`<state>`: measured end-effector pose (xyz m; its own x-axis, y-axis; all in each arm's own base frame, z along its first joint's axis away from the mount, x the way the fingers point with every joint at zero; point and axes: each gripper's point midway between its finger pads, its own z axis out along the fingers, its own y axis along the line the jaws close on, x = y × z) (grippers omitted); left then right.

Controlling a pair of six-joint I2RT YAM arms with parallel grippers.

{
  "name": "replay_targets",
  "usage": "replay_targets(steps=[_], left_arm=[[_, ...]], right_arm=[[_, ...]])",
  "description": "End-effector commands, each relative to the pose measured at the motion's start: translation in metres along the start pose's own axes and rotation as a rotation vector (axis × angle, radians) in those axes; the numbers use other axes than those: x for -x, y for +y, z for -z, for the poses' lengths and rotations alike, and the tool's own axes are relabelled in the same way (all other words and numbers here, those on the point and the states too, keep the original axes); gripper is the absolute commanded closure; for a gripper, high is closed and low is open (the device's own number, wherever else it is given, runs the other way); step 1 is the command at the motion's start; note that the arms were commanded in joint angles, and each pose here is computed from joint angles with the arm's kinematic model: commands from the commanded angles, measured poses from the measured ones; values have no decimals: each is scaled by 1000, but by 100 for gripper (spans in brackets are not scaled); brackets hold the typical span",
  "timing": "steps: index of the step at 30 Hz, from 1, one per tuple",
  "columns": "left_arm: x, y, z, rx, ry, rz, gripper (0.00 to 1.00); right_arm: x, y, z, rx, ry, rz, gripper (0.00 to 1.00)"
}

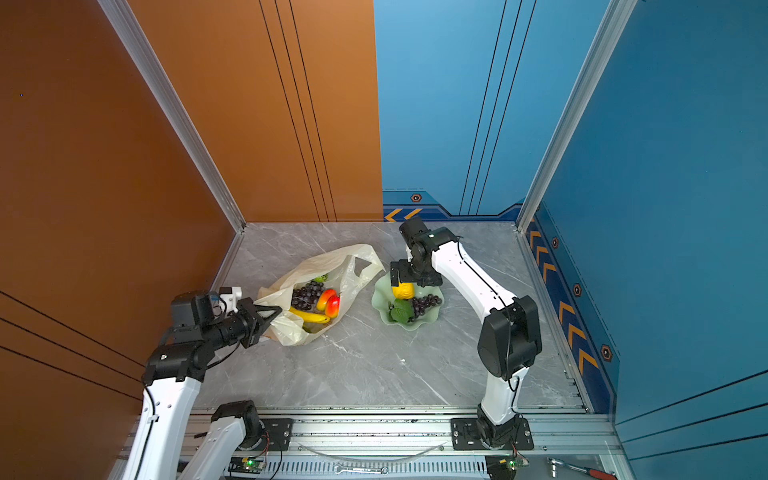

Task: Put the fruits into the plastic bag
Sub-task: 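Move the right gripper back over the yellow fruit on the plate, then lower the right gripper onto the yellow fruit and close on it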

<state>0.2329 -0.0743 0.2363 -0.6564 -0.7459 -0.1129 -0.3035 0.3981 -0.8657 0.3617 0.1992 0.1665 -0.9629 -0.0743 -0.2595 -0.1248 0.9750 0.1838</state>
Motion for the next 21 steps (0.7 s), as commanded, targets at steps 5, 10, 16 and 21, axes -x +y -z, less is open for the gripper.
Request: replay_targets(steps=[5, 10, 16, 21], left_arm=[[-4, 13, 0, 23, 2, -11, 100], [-6, 20, -1, 33, 10, -2, 100], [-4, 20, 0, 32, 5, -2, 100], [-1, 17, 2, 25, -4, -3, 100]], right_arm=[[7, 1, -11, 1, -5, 13, 0], [9, 2, -22, 3, 8, 12, 0], [15, 2, -30, -5, 15, 11, 0], [18, 0, -38, -12, 25, 9, 0]])
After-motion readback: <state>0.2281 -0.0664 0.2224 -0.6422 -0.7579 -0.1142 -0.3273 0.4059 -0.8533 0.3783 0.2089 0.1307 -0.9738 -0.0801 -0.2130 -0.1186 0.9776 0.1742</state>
